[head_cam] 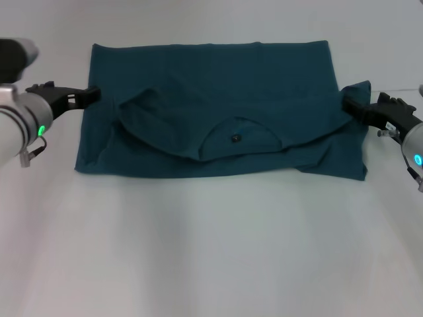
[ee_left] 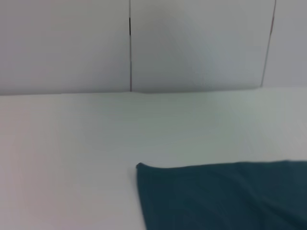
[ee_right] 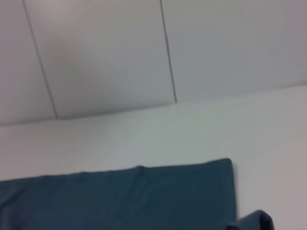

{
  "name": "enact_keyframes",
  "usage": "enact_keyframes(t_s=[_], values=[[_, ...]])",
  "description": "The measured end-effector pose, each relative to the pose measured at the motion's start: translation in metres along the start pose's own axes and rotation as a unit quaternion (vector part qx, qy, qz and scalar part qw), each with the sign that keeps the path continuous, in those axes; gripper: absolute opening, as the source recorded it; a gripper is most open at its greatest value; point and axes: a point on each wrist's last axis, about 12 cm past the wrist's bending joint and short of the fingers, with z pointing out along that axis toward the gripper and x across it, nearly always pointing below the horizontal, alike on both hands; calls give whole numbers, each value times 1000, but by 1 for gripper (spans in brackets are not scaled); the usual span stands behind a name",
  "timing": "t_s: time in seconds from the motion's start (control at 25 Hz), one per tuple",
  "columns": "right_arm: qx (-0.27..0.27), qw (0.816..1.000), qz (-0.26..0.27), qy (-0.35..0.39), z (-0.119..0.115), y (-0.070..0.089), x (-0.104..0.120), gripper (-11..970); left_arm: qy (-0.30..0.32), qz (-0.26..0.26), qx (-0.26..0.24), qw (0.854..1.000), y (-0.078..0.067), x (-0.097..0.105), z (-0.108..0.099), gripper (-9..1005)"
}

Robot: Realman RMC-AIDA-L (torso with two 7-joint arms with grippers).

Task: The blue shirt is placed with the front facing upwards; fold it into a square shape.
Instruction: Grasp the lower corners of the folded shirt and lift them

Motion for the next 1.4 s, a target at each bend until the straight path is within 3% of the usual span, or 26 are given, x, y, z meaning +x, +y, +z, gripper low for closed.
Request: enact_keyframes(t_s=[0.16, 0.32, 0.64, 0.96, 1.2, 1.4], values=[[-19, 1000, -1, -13, -5, 0, 1, 871, -14, -47, 38, 998, 12, -3, -10, 903], [-31, 999, 5, -10, -8, 1, 5, 871, -28, -95, 113, 989, 20, -5, -27, 902], [-60, 998, 28, -1, -26, -12, 9, 871, -20, -116, 203, 972, 31, 6, -53, 902], [-113, 992, 59, -2, -57, -29, 1, 870, -2, -113, 224, 968, 43, 17, -66, 901], [-120, 989, 61, 62, -68, -42, -16, 870, 4, -135, 219, 966, 49, 21, -69, 901], [-114, 988, 70, 80, -74, -48, -18, 870, 13, -123, 222, 967, 48, 23, -70, 901]])
